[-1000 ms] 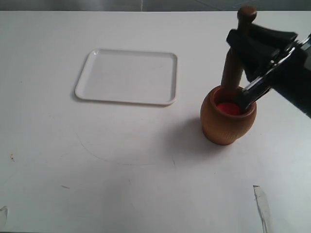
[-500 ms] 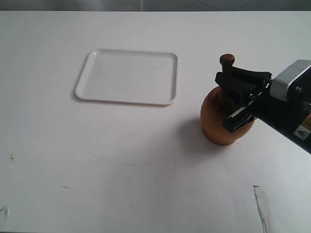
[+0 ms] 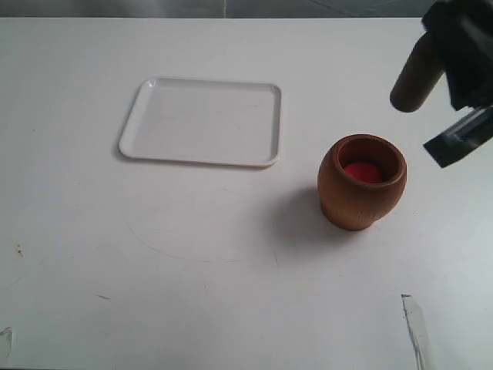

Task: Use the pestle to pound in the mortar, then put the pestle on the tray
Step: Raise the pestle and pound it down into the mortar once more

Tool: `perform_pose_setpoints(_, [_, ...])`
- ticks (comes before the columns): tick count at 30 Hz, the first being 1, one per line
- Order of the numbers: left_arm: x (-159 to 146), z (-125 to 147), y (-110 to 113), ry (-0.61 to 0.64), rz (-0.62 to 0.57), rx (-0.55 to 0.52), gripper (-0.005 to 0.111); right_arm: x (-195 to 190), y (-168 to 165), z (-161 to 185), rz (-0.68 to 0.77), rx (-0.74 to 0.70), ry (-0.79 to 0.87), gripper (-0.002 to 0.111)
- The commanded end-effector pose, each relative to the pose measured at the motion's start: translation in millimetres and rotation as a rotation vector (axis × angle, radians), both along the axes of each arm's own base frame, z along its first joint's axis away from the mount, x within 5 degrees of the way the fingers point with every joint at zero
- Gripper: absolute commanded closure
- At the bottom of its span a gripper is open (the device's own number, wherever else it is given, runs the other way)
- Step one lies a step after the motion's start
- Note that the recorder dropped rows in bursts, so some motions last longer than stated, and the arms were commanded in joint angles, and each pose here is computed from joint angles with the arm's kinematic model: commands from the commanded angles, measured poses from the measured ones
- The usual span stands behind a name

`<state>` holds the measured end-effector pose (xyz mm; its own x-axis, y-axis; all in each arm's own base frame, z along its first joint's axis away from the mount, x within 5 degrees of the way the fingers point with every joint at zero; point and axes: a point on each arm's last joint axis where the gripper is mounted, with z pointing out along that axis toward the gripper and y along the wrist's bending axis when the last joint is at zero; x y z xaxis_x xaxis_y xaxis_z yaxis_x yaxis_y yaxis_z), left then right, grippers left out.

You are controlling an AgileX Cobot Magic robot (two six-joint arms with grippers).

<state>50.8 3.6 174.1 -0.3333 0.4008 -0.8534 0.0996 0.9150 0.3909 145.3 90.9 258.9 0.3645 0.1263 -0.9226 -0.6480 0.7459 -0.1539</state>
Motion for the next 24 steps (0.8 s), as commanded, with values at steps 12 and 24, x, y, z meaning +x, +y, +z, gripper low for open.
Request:
perform_pose_setpoints(12, [0.1, 0.1, -0.7, -0.004, -0.006, -0.015, 0.107, 20.5, 8.4, -38.5, 0.014, -0.092, 0.204, 0.108])
perform_pose_setpoints(24, [0.1, 0.1, -0.7, -0.004, -0.006, -0.015, 0.107, 40.9, 18.9, -126.1, 0.048, -0.284, 0.540, 0.108])
